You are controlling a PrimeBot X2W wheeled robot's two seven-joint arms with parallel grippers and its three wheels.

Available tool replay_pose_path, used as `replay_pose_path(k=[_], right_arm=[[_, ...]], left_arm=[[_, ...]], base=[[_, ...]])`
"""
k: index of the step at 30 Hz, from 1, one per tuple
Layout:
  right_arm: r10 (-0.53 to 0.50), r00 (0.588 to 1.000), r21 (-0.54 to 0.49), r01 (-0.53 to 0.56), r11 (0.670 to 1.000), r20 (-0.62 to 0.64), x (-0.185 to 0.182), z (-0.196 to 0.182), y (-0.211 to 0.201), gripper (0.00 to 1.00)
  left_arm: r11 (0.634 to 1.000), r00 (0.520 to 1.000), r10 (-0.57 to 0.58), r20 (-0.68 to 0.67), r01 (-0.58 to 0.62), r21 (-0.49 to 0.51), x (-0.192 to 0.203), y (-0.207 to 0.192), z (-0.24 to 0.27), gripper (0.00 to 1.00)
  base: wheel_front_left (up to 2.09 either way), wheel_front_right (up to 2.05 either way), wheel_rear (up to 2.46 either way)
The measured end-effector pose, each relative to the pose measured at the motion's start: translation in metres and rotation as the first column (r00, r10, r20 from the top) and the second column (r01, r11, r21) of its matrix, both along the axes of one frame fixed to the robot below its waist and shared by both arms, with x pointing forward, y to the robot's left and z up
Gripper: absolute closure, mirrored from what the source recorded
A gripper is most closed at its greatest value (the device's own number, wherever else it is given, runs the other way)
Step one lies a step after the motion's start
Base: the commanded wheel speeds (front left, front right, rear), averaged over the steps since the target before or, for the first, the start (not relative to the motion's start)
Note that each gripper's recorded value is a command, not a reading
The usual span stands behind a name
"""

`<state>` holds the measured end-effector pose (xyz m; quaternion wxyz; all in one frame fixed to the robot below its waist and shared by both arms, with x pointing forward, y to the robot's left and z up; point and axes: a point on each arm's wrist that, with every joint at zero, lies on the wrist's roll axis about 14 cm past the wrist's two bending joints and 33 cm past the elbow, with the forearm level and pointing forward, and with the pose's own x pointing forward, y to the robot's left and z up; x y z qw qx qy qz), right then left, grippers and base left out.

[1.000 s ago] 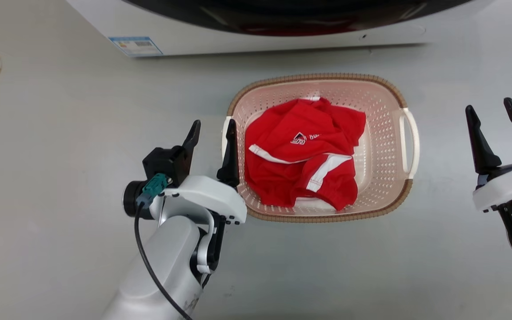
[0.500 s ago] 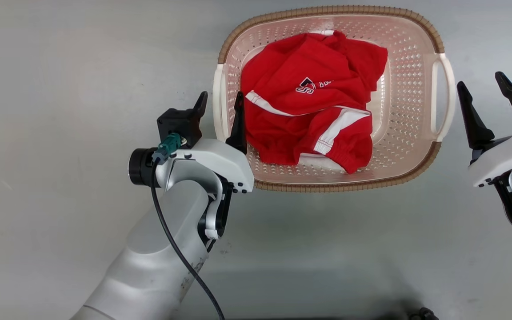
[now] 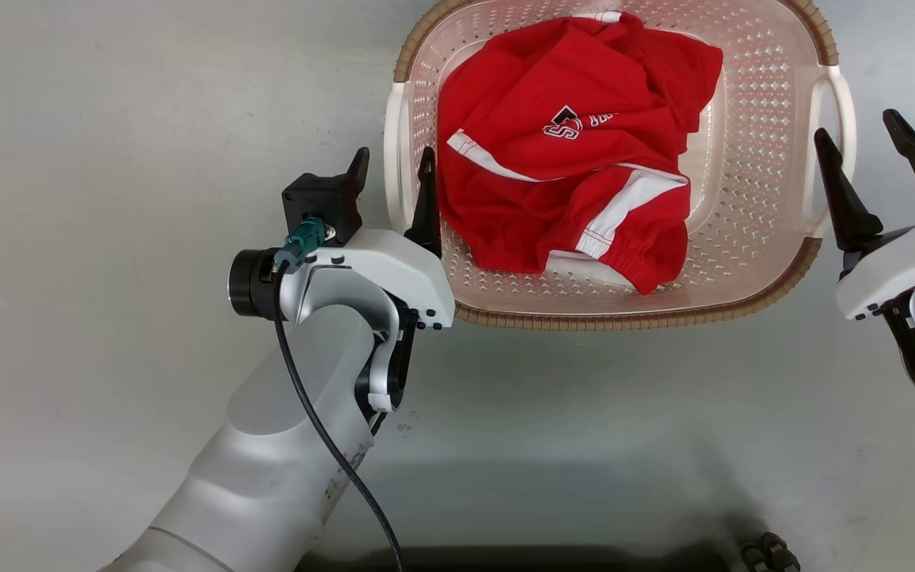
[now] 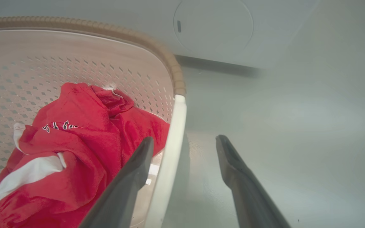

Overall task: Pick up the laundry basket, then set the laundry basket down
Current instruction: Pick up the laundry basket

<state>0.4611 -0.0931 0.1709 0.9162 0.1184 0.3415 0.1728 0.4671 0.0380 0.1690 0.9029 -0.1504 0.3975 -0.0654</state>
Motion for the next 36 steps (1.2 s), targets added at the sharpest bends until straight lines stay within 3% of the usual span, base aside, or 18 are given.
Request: replay_pose_path(k=[15,36], right_arm=[[0.022,0.997,0.016,-0.021,1.0,-0.075,-0.015,-0.023,0.007,0.0],[0.04,0.996,0.039,-0.037,0.999,-0.084,-0.014,-0.026,0.016,0.0]], left_arm=[[0.999,0.997,-0.044,-0.055,0.045,0.007,-0.009,-0.006,-0.019,0.0],[0.999,0.996,-0.047,-0.078,0.049,0.024,-0.011,-0.006,-0.027,0.0]], base=[[0.0,0.0,0.0],[0.0,0.0,0.0]])
